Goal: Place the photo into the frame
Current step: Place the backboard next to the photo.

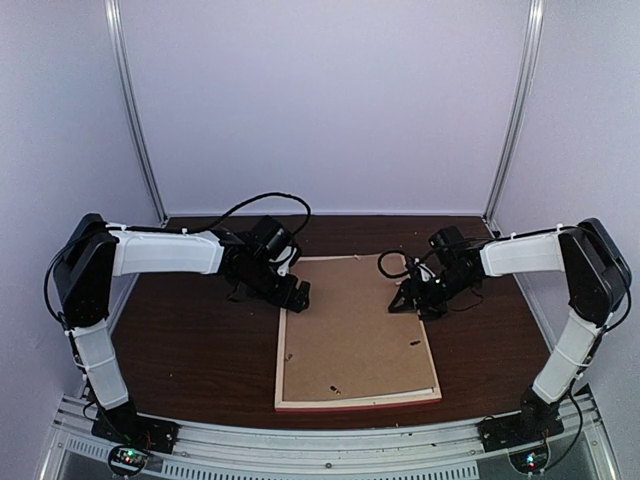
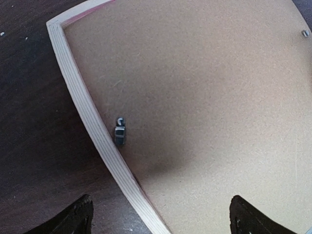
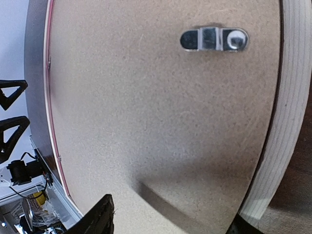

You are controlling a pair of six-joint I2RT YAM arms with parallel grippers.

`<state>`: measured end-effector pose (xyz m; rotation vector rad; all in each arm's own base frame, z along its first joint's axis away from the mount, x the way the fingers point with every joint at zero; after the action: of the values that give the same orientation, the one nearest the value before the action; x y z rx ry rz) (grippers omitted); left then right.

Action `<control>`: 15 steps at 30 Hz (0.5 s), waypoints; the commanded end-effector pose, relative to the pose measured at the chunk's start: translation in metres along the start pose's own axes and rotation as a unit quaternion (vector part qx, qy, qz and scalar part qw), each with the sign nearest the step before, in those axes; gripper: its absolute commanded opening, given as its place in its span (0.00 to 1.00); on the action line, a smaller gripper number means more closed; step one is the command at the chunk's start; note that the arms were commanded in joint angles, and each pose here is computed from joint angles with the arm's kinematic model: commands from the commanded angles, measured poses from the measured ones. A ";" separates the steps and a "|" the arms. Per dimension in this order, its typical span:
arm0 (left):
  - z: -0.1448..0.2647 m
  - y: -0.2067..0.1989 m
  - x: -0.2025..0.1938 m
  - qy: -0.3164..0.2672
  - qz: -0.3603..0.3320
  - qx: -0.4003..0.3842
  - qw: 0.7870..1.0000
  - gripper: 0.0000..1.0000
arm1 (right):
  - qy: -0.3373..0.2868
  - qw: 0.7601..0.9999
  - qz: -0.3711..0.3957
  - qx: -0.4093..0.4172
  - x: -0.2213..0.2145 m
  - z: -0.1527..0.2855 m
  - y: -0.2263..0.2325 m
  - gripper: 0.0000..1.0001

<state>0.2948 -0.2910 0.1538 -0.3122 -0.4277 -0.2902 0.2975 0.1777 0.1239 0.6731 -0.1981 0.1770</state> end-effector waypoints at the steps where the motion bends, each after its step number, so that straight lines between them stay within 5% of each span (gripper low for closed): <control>1: 0.002 -0.002 0.009 -0.014 -0.004 -0.005 1.000 0.98 | -0.004 0.999 0.019 -0.026 0.005 0.003 0.004 0.65; 15: -0.005 0.003 0.002 -0.001 -0.004 0.010 1.000 0.98 | -0.005 0.996 0.033 -0.085 0.006 0.015 0.003 0.67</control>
<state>0.2949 -0.2909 0.1530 -0.3097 -0.4263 -0.2904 0.2981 0.1730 0.1267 0.5570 -0.1962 0.1959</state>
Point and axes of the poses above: each gripper's point midway between its finger pads, its own z axis back along the fingers, its own y axis along the line the jaws close on, x = y × z, the point moved 9 cm from there along z, back along the fingers, and after that the axes turned 8 degrees about z, right-handed, at the moved point
